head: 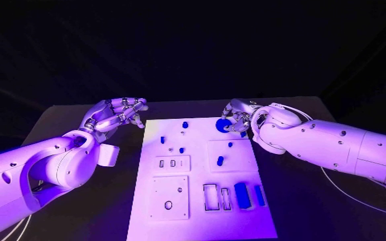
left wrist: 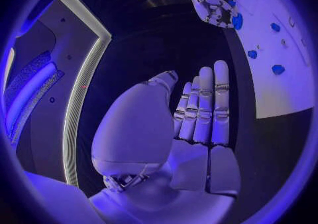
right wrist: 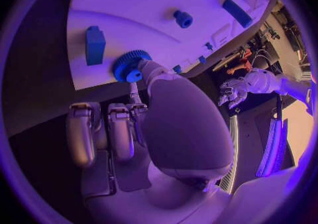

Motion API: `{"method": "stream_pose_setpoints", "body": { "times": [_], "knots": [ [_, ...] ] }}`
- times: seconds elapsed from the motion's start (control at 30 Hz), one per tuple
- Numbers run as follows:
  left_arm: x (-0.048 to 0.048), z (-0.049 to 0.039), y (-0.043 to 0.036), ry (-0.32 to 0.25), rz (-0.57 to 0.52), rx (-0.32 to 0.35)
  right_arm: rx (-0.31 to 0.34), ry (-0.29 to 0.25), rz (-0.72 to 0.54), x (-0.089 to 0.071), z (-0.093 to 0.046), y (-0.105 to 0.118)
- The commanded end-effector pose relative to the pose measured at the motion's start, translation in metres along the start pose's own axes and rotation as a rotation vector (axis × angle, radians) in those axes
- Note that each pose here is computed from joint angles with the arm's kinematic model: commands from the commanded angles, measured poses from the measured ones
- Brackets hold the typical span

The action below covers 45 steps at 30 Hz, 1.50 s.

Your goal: Assemble the parts on the task board

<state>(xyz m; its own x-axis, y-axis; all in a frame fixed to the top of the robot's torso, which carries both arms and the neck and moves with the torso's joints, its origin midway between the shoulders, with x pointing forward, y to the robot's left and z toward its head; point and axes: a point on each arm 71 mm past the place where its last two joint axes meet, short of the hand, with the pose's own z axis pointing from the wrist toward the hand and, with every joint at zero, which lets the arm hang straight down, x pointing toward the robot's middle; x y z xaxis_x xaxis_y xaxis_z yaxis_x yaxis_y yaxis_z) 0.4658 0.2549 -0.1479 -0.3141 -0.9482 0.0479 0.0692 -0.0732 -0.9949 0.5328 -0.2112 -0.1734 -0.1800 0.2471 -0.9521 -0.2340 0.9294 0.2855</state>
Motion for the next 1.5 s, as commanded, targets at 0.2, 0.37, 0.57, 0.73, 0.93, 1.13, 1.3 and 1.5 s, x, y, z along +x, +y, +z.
{"method": "stream_pose_setpoints", "body": {
  "times": [0.2,0.37,0.57,0.73,0.93,1.13,1.3,1.5],
  "knots": [
    [0.0016,0.0007,-0.0007,0.022,-0.009,0.001,0.001,0.025,-0.059,0.007,-0.002,0.002],
    [0.0012,0.0011,0.0001,0.025,-0.010,-0.009,-0.033,-0.023,-0.083,0.004,-0.006,0.012],
    [0.0026,0.0016,0.0005,0.030,-0.011,-0.012,-0.113,-0.128,-0.107,-0.001,-0.015,0.037],
    [0.0051,0.0021,0.0007,0.037,-0.014,-0.012,-0.194,-0.198,-0.115,-0.003,-0.023,0.068],
    [0.0076,0.0028,0.0009,0.043,-0.016,-0.013,-0.264,-0.216,-0.117,0.002,-0.026,0.097],
    [0.0106,0.0036,0.0011,0.050,-0.019,-0.013,-0.307,-0.210,-0.128,0.013,-0.023,0.118],
    [0.0138,0.0043,0.0013,0.056,-0.022,-0.014,-0.319,-0.193,-0.131,0.023,-0.018,0.128],
    [0.0165,0.0046,0.0012,0.062,-0.024,-0.013,-0.327,-0.176,-0.132,0.033,-0.011,0.136]
  ]
}}
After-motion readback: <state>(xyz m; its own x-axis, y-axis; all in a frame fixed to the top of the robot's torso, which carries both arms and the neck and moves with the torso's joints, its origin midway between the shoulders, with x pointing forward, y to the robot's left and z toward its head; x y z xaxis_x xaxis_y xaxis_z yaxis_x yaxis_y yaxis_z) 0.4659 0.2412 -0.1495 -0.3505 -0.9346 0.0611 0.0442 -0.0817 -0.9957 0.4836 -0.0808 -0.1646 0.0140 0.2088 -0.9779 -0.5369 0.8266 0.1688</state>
